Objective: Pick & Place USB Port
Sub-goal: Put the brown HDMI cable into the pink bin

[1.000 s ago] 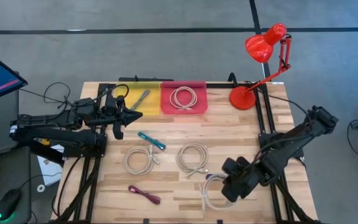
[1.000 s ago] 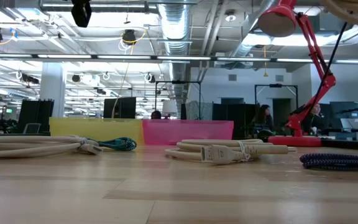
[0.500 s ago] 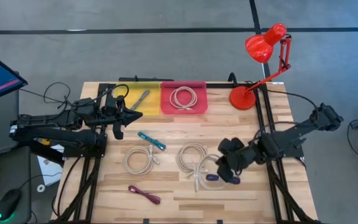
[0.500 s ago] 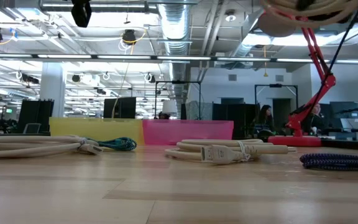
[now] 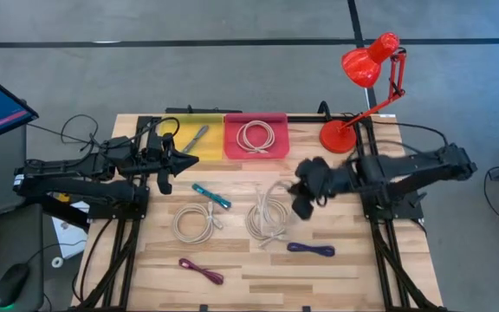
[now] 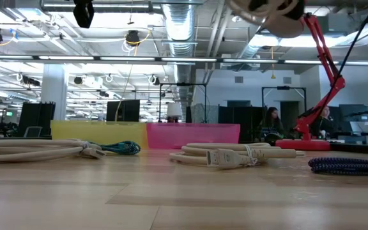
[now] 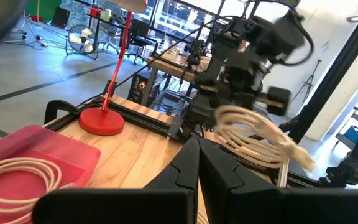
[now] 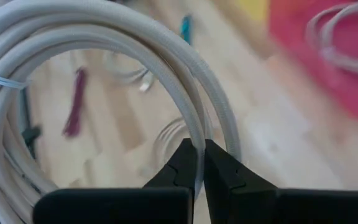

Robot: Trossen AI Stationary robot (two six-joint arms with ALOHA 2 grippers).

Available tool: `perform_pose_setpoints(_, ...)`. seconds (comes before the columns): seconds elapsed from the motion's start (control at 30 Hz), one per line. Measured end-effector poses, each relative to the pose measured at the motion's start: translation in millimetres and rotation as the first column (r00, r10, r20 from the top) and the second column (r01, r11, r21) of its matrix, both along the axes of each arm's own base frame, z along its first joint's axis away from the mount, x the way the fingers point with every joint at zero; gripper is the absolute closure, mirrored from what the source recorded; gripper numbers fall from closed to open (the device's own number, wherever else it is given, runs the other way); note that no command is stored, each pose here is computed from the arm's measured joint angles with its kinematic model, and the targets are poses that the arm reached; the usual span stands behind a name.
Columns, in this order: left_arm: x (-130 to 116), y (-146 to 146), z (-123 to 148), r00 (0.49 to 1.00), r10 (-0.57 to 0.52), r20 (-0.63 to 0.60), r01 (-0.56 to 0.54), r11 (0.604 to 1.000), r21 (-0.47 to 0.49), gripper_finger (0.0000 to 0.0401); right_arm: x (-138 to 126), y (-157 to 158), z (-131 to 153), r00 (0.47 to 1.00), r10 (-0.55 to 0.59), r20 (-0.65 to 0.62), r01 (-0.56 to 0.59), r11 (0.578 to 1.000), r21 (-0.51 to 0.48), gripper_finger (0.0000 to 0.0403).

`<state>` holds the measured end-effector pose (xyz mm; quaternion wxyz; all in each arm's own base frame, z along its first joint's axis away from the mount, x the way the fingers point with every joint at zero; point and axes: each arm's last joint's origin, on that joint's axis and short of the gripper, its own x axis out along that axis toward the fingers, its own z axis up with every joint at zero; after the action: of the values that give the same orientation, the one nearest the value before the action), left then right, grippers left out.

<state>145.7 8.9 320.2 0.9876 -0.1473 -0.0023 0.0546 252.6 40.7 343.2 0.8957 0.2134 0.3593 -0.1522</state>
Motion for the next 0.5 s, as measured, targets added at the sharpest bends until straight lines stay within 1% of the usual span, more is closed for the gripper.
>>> perform_pose_setpoints(0.17,0,0,0,1.0,0.0,0.0,0.0,1.0,0.0,0.0393,5,-24,8,0.996,-0.079,0.049,0.084,0.992,-0.095,0.0402)
perform_pose_setpoints(0.27,0,0,0,1.0,0.0,0.0,0.0,1.0,0.0,0.0393,9,-40,13,0.989,-0.119,0.093,0.13,0.984,-0.121,0.0402)
perform_pose_setpoints(0.4,0,0,0,1.0,0.0,0.001,0.0,1.0,0.0,0.0393,13,-60,19,0.977,-0.137,0.162,0.164,0.972,-0.165,0.0402)
perform_pose_setpoints(0.5,0,0,0,1.0,0.0,0.002,0.0,1.0,0.0,0.0393,15,-75,24,0.961,-0.173,0.215,0.213,0.961,-0.177,0.0402)
